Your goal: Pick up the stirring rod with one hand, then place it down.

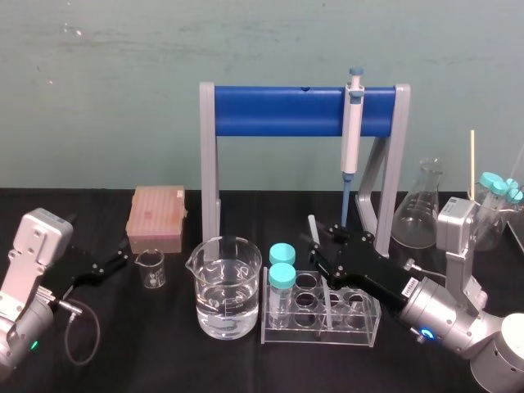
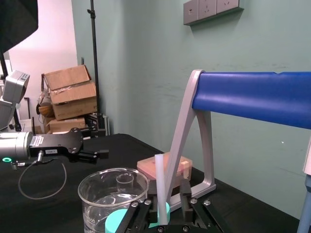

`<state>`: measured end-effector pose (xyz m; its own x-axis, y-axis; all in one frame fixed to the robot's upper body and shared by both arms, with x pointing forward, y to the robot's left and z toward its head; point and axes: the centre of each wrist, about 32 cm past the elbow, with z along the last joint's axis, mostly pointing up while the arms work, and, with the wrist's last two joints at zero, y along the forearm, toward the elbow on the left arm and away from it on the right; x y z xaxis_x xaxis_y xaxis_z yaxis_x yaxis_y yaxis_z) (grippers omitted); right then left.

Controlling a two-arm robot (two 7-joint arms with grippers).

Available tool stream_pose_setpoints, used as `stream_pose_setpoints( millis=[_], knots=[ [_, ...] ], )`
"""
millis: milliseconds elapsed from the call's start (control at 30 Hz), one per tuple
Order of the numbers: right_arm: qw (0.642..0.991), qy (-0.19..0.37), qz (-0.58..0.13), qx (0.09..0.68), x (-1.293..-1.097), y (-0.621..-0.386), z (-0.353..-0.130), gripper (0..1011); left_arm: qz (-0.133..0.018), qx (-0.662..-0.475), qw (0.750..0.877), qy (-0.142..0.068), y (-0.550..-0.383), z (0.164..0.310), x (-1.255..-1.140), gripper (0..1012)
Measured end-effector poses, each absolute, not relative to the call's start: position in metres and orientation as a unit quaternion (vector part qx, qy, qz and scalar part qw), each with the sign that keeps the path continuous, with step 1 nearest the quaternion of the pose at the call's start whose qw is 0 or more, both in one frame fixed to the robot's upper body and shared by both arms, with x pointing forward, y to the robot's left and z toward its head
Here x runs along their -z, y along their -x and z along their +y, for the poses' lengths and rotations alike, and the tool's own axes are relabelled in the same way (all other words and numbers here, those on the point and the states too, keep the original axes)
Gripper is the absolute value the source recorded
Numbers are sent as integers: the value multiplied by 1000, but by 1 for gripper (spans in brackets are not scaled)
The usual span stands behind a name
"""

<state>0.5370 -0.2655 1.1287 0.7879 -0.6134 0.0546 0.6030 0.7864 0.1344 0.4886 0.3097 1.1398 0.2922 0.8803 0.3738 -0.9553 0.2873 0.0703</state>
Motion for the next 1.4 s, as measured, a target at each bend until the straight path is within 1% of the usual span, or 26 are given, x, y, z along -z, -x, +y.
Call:
stream_pose_setpoints(
  millis=[167,200,233,300,400,433,467,533,600,633,733,767,833,933,1000,1133,1167,1267,1400],
  knots=[
    [944,-55,-48,322,-1129,-537,-266,413,-132,-580,791,-141,-489,310,-1140,1000],
    [944,-56,-48,322,-1129,-537,-266,463,-132,-580,791,-142,-489,310,-1140,1000],
    [944,-56,-48,322,-1129,-537,-266,484,-133,-580,791,-141,-489,310,-1140,1000],
    [944,-56,-48,322,-1129,-537,-266,561,-132,-580,791,-141,-489,310,-1140,1000],
    [944,-56,-48,322,-1129,-537,-266,629,-132,-580,791,-141,-489,310,-1140,1000],
    [944,-56,-48,322,-1129,-537,-266,691,-133,-580,791,-141,-489,310,-1140,1000],
    [944,-56,-48,322,-1129,-537,-266,729,-132,-580,791,-141,-489,310,-1140,1000],
    [944,-56,-48,322,-1129,-537,-266,786,-132,-580,791,-141,-489,310,-1140,1000],
    [944,-57,-48,322,-1129,-537,-266,822,-132,-580,791,-142,-489,310,-1140,1000],
    [944,-57,-48,322,-1129,-537,-266,877,-132,-580,791,-141,-489,310,-1140,1000],
    [944,-56,-47,322,-1129,-537,-266,934,-132,-580,791,-141,-489,310,-1140,1000],
    [944,-56,-46,322,-1130,-537,-266,971,-132,-580,791,-141,-489,310,-1140,1000],
    [940,-56,-43,333,-1133,-536,-268,1002,-132,-580,791,-142,-489,310,-1140,1000],
    [931,-59,-42,358,-1138,-534,-271,1003,-132,-580,791,-142,-489,310,-1140,1000],
    [904,-61,-44,422,-1145,-529,-278,1003,-132,-580,791,-141,-489,310,-1140,1000],
    [862,-44,-40,503,-1148,-521,-286,1003,-132,-580,791,-141,-489,310,-1140,1000],
    [840,-28,-31,541,-1147,-517,-289,1003,-132,-580,791,-141,-489,310,-1140,1000],
    [807,1,-4,591,-1142,-512,-293,1003,-132,-580,791,-141,-489,310,-1140,1000],
    [781,28,33,623,-1135,-508,-296,1003,-132,-580,791,-141,-489,310,-1140,1000]
  ],
)
